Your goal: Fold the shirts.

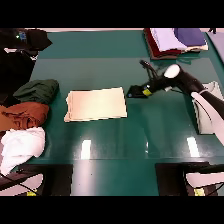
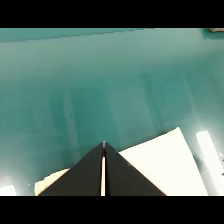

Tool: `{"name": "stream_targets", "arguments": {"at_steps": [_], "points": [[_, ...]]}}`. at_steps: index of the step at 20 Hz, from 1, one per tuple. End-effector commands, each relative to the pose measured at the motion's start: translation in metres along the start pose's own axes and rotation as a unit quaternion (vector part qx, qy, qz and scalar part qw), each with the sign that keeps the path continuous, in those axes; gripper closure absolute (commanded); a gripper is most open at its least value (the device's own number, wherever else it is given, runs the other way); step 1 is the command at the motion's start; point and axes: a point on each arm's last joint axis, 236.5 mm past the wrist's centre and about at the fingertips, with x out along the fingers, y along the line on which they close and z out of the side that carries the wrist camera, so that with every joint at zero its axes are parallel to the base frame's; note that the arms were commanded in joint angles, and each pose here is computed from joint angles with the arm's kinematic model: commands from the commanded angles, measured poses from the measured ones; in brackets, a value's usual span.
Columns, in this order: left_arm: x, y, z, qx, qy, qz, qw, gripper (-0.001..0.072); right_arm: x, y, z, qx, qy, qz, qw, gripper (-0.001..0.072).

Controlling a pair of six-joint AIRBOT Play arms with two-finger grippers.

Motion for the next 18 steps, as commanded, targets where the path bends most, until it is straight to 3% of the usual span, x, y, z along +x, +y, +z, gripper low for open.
{"name": "stream_targets", "arguments": {"at_steps": [1, 8, 9, 10, 12, 15, 18], "points": [[0.003, -0.017, 0.006, 0.017, -0.015, -0.015, 1.0, 0.0685, 0.017, -0.037, -0.013, 0.099, -0.023, 0.028, 0.994, 0.0099], [0.006, -0.019, 0.002, 0.012, -0.006, -0.021, 1.0, 0.0685, 0.099, 0.037, -0.003, 0.079, 0.031, 0.119, 0.989, 0.0156], [0.006, -0.023, 0.0, 0.008, -0.002, -0.029, 1.0, 0.0685, 0.11, 0.053, -0.001, 0.061, 0.035, 0.136, 0.988, 0.0299], [0.006, -0.029, -0.002, 0.003, 0.002, -0.04, 0.999, 0.0685, 0.118, 0.066, 0.0, 0.04, 0.035, 0.144, 0.988, 0.0394], [0.006, -0.035, -0.002, 0.001, 0.002, -0.05, 0.999, 0.0686, 0.126, 0.084, 0.011, 0.015, 0.02, 0.147, 0.989, 0.0693], [0.009, -0.06, -0.008, 0.02, 0.01, -0.069, 0.997, 0.0686, 0.104, 0.089, 0.041, 0.001, -0.017, 0.151, 0.988, 0.0695], [0.01, -0.096, -0.017, 0.043, 0.018, -0.101, 0.994, 0.0685, 0.041, 0.047, 0.077, -0.02, -0.076, 0.097, 0.992, 0.0696]]}}
